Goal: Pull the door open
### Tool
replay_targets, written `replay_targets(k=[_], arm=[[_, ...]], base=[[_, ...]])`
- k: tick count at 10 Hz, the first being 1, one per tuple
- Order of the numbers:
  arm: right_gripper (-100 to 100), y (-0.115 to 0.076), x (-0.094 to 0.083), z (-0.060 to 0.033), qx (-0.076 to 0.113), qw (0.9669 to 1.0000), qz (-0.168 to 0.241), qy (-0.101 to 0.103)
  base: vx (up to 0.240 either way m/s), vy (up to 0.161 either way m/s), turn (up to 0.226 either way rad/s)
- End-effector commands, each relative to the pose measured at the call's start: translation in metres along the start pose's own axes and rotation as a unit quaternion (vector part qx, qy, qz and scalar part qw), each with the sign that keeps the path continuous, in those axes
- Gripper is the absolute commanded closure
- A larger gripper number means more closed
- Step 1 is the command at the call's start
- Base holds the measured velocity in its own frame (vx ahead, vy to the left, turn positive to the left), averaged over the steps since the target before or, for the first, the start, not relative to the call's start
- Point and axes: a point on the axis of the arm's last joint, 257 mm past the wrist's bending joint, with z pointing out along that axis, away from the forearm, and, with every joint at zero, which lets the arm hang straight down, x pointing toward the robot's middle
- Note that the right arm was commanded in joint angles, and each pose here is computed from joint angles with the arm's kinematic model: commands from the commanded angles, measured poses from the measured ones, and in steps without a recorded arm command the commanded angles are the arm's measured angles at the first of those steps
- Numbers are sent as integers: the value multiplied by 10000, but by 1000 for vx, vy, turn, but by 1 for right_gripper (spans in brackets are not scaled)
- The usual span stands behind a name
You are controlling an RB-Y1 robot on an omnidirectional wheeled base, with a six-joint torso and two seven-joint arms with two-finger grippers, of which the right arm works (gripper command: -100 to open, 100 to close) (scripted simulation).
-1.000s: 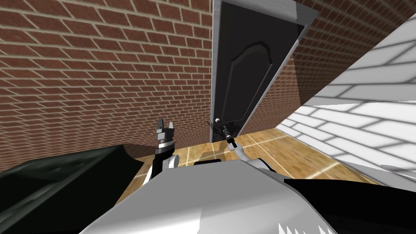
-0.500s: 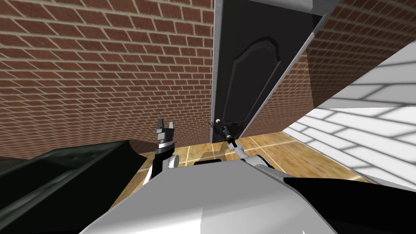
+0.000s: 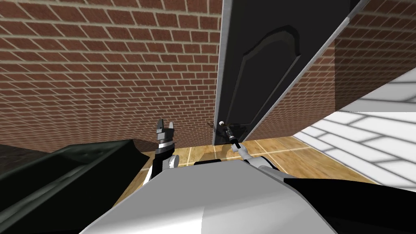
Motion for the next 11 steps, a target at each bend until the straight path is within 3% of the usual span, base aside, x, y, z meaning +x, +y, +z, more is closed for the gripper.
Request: replay_targets(k=[1,3,4,5,6,7,8,9,11], arm=[[-100,-24,-97,-60,-15,10000,3,-64],[-100,-63,-464,-214,5,9997,5,-263],[-100,-68,-465,-217,11,9996,5,-265],[-100,-76,-707,-324,13,9992,2,-394],[-100,98,-662,-232,-199,9992,-1,-333],[-100,-55,-702,-312,-13,9993,2,-387],[-100,-79,-911,-420,15,9987,-4,-503],[-100,52,-875,-347,-147,9989,-7,-453],[-100,-79,-911,-420,15,9987,-4,-503]], base=[[84,62,103],[141,58,196],[140,53,57],[170,35,137],[144,27,92],[55,9,7],[142,-1,140],[139,3,81],[24,2,0]])
